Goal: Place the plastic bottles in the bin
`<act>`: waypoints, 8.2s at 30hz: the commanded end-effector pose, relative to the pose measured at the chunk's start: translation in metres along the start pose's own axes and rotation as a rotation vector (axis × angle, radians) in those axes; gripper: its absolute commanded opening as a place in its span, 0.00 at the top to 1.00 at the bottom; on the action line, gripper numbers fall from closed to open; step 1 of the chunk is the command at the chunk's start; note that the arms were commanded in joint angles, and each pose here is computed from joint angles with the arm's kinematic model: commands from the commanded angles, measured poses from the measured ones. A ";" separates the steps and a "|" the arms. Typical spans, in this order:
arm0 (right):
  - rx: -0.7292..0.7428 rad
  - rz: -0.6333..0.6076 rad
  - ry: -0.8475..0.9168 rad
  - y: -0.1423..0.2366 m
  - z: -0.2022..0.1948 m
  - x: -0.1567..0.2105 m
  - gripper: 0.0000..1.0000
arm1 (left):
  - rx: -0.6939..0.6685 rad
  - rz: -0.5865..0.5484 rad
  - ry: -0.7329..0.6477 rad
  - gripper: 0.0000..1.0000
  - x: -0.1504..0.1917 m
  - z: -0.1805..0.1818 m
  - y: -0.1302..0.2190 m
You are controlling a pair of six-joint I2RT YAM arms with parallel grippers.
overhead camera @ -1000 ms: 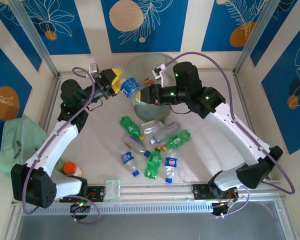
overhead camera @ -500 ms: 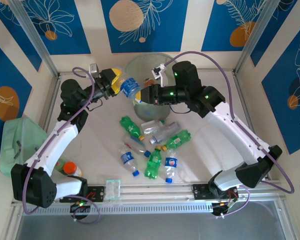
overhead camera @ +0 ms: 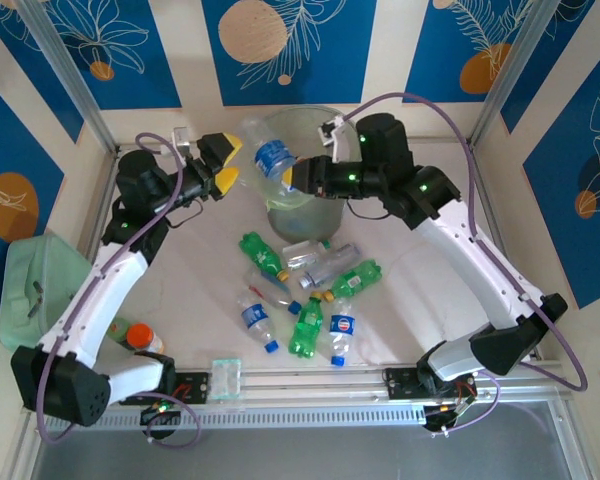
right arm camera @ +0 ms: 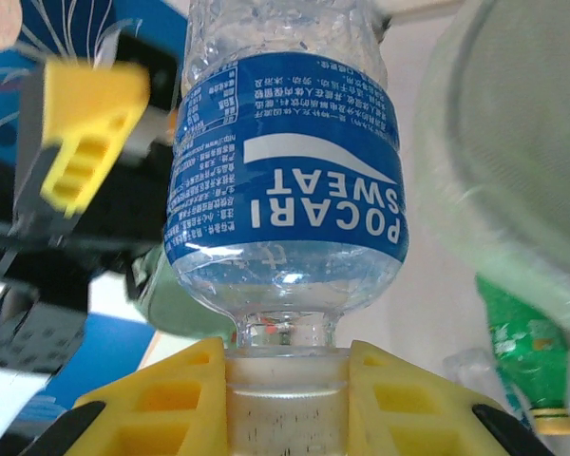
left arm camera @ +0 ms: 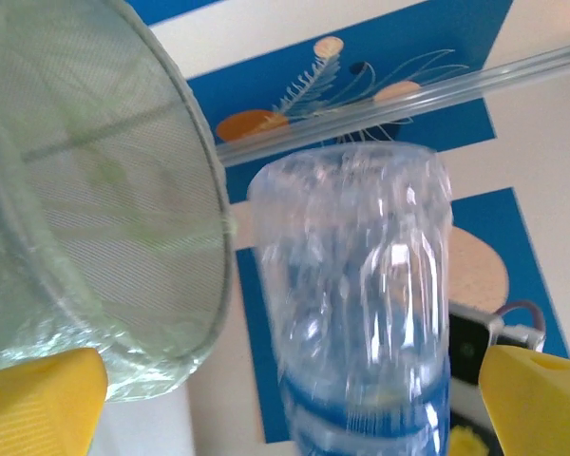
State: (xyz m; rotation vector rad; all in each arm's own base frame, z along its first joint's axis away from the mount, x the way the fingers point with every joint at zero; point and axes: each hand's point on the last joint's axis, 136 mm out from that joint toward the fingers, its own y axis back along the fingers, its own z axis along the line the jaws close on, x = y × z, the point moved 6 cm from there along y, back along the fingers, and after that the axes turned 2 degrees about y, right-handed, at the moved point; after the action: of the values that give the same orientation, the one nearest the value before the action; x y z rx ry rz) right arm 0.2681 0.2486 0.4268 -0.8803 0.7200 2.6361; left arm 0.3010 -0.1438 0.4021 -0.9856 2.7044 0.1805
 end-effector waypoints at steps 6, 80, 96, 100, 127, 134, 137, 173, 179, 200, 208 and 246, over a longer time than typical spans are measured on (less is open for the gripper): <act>0.164 -0.064 -0.039 -0.001 -0.046 -0.039 0.82 | -0.396 -0.032 -0.093 0.08 0.012 0.049 0.033; 0.232 0.098 0.093 -0.021 -0.004 0.070 0.21 | -0.967 0.208 0.217 0.41 0.074 0.300 -0.059; 0.225 0.072 0.119 -0.011 0.003 0.063 0.20 | -0.611 0.075 0.146 0.47 0.033 0.205 -0.052; 0.216 0.072 0.130 -0.010 0.006 0.060 0.20 | -0.464 0.041 0.124 0.47 0.024 0.165 -0.041; 0.109 0.210 0.109 -0.030 0.015 0.066 0.28 | 0.219 0.092 -0.013 0.47 0.014 0.016 -0.002; 0.103 0.207 0.110 -0.033 0.014 0.065 0.46 | 0.243 0.110 -0.003 0.47 0.016 0.015 -0.002; 0.091 0.213 0.109 -0.037 0.016 0.065 0.51 | 0.252 0.110 0.009 0.47 0.016 0.018 -0.002; 0.337 -0.047 0.031 -0.014 -0.024 -0.032 0.79 | -0.304 0.025 -0.080 0.10 0.037 0.082 0.039; 0.424 -0.038 0.014 -0.026 -0.042 -0.043 0.79 | -0.422 0.050 -0.014 0.17 0.050 0.114 0.046; 0.520 0.030 0.016 -0.051 -0.062 -0.050 0.38 | -0.630 0.081 0.082 0.18 0.070 0.162 0.063; 0.514 -0.020 0.072 -0.023 -0.041 -0.041 0.37 | -0.805 0.149 0.026 0.17 0.102 0.173 0.078; 0.541 0.012 -0.148 0.044 -0.096 0.111 0.28 | -1.154 0.442 0.176 0.22 0.185 0.263 0.054</act>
State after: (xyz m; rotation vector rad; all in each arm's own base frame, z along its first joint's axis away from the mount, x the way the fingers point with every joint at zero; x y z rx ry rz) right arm 0.2133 0.1688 0.3063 -0.5265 1.3343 2.2788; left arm 0.1820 -0.1615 0.1087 -0.5305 2.8230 1.9314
